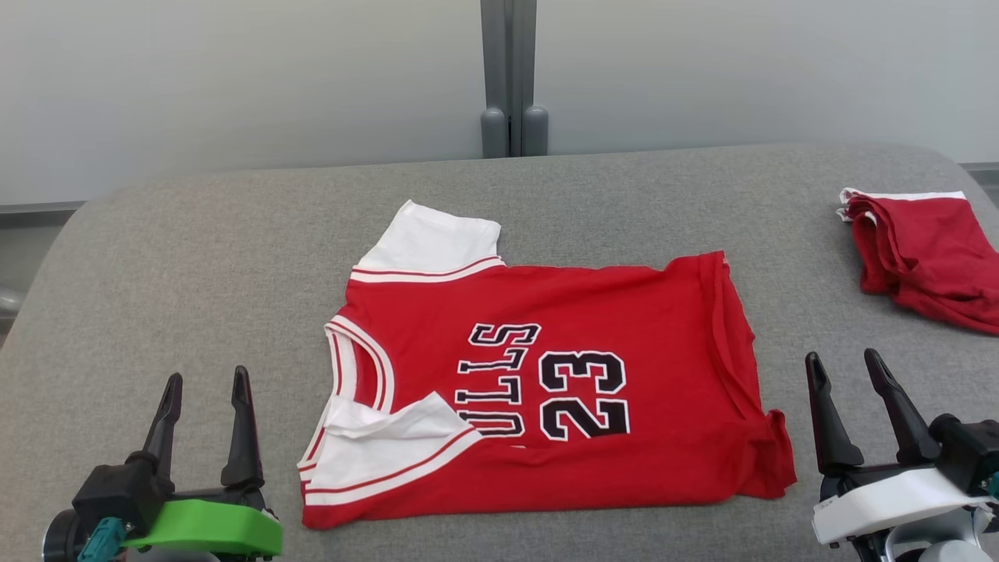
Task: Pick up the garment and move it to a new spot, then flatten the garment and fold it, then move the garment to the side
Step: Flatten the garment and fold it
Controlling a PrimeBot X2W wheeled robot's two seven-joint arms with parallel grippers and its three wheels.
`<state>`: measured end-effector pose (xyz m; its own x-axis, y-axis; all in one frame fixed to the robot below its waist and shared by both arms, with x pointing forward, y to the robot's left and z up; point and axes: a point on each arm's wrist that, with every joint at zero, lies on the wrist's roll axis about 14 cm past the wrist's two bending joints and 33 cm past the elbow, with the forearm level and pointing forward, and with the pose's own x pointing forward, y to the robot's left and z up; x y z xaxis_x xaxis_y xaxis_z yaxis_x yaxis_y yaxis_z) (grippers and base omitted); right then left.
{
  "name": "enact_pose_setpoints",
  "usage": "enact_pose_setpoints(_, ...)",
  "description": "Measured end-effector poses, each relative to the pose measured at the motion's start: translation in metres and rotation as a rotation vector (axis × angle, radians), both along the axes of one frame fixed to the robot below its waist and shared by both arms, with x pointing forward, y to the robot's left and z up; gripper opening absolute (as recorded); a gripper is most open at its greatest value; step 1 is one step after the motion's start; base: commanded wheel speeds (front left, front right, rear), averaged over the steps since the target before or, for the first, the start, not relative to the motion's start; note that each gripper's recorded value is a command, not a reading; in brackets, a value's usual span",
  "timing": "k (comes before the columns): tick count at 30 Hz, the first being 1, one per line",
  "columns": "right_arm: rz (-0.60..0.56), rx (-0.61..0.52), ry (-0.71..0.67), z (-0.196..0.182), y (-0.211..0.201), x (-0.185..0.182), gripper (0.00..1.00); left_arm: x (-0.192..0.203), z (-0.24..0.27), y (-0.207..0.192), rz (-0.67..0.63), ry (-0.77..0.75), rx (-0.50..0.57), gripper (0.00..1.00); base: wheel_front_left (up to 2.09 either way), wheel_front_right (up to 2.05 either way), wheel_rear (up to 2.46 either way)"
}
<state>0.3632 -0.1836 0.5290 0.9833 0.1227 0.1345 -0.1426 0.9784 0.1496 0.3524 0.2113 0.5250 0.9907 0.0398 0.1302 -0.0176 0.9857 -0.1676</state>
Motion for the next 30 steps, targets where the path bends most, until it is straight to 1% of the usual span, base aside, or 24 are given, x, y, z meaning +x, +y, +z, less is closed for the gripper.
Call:
enact_pose_setpoints(20,-0.014,-0.013,0.036,-0.009,-0.004,0.000,1.00,0.004,-0.009,0.000,-0.013,0.031,0.012,1.00,0.00,0.00,0.00)
enact_pose_setpoints(24,-0.012,-0.021,0.032,-0.003,-0.005,0.012,1.00,0.021,0.002,0.000,-0.034,0.008,0.035,1.00,0.00,0.00,0.00)
enact_pose_setpoints(30,0.023,-0.099,0.012,0.015,-0.005,0.052,1.00,0.068,0.036,-0.011,-0.102,-0.055,0.107,1.00,0.00,0.00,0.00)
